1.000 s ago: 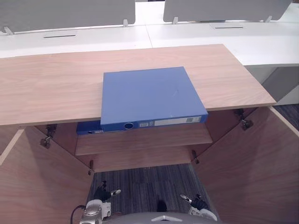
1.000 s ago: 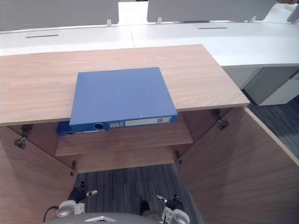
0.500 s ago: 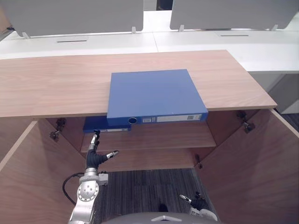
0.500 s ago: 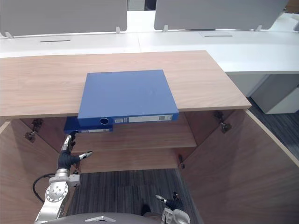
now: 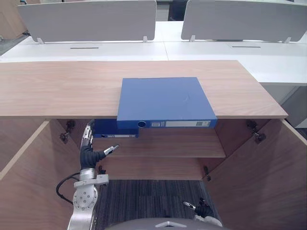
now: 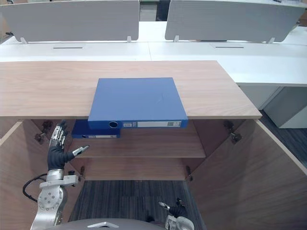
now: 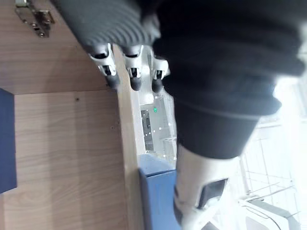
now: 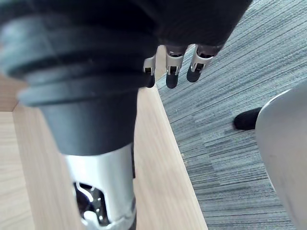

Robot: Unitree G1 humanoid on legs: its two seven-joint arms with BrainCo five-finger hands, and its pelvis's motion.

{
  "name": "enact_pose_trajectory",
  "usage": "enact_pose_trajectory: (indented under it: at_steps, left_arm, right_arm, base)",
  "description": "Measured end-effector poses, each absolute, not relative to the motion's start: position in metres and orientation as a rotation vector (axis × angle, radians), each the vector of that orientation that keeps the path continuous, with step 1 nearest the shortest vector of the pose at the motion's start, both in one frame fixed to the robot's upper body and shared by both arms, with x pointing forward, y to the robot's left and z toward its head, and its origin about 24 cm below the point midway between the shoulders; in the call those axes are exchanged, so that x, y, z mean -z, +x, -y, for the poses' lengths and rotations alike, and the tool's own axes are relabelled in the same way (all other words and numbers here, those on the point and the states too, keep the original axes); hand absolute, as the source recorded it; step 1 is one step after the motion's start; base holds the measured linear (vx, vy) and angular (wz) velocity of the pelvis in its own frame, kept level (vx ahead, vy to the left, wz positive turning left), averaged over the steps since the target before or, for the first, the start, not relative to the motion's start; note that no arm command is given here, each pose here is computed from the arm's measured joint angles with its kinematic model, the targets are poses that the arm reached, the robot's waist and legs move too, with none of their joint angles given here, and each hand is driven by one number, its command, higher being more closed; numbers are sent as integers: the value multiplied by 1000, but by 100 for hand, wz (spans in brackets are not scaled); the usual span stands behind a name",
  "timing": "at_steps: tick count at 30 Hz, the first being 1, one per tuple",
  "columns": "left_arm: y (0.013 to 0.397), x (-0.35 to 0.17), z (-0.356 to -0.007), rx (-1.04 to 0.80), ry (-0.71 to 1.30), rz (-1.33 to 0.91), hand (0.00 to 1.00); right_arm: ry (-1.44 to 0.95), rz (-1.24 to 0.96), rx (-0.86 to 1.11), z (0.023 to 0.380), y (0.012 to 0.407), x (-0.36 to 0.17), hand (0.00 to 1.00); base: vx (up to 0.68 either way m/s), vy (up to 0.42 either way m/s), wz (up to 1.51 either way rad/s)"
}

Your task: Walk over to the cabinet, pick up the folder, carry it to the office cabinet, place the folder inside the office cabinet, then close the office cabinet door

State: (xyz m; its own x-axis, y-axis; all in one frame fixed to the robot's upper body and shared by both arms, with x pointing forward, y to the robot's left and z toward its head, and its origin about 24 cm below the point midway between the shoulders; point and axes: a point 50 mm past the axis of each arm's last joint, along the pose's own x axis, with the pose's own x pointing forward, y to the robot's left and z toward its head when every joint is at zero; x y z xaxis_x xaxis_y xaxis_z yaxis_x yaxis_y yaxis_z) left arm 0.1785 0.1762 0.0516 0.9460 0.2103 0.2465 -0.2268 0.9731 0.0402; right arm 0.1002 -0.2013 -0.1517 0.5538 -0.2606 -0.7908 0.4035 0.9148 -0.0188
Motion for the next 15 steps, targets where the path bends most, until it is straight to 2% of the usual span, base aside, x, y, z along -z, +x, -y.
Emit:
enact_pose_trajectory:
  at_steps: [5,15]
  left_arm:
    - [176,-78,-175,-216,72,364,0]
    - [187,-124,-158,-67,466,646,0]
  right_arm:
    - [172,-914,397,201,96,153,0]
    - [134,-922,347,202,97,153,0]
  base:
    - [-51,-1,5]
    - [-4,4,-2]
